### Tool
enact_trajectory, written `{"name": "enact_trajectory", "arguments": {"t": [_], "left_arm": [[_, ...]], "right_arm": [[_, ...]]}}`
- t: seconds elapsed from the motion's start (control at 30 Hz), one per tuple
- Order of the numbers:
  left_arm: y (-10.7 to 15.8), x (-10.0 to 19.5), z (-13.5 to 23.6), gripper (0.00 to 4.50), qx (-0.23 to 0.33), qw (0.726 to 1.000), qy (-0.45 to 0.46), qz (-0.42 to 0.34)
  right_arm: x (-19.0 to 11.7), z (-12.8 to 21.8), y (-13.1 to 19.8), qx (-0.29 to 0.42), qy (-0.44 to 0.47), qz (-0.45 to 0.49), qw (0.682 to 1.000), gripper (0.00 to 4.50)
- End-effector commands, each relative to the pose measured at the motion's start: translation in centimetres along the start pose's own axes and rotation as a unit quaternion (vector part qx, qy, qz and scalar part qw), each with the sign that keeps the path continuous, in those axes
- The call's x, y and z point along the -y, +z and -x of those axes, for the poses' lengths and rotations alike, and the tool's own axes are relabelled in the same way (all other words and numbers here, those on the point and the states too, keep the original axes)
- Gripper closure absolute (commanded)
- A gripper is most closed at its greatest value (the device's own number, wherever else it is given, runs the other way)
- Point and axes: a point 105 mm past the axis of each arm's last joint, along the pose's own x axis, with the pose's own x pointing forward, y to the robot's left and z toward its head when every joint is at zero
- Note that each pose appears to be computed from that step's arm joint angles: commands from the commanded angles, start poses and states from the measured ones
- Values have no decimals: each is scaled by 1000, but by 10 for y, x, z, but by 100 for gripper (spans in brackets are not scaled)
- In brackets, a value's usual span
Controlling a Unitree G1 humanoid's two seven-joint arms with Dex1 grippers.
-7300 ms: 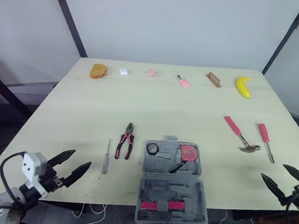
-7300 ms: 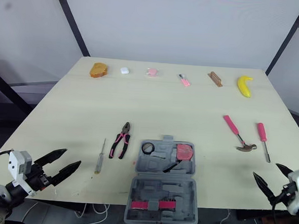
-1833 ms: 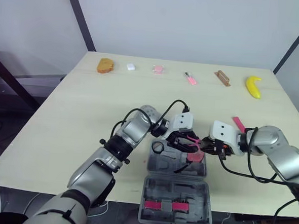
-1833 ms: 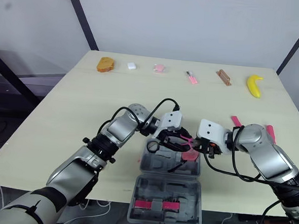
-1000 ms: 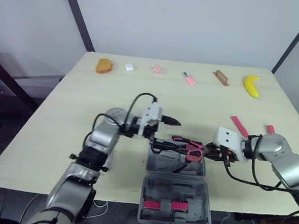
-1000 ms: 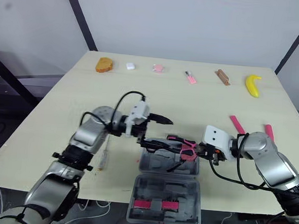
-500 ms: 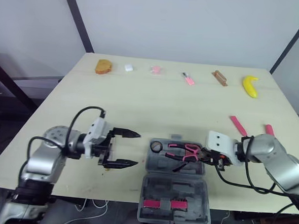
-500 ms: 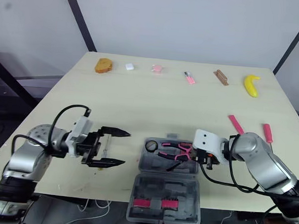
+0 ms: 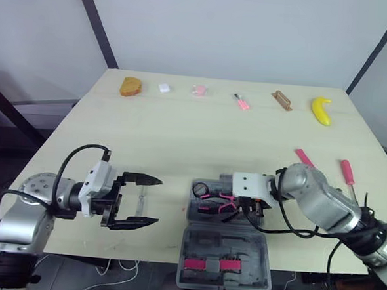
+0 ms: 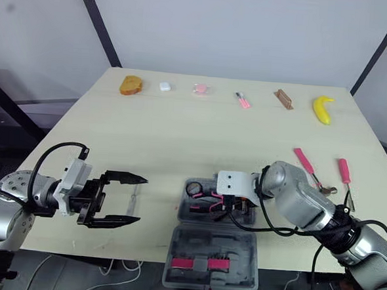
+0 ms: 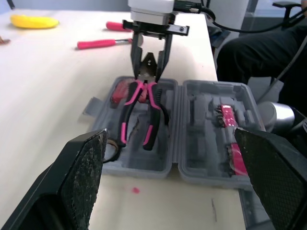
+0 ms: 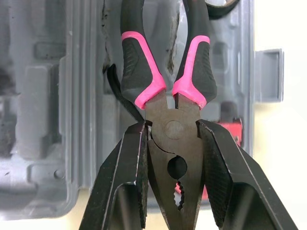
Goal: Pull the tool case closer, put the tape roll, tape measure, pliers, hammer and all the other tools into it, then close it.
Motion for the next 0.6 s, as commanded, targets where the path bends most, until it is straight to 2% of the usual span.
{"name": "enact_trajectory", "arguments": {"t": [0.03,0.6], "left_arm": [[10,-2,2,4,2,1000,-3,-25],[13,-9,-7,4,15,999,-1,-31]], "right_arm": [[2,0,7,-11,-12,26,1000,342],[-2,-15,6,-32,-13,25,999,342]]}}
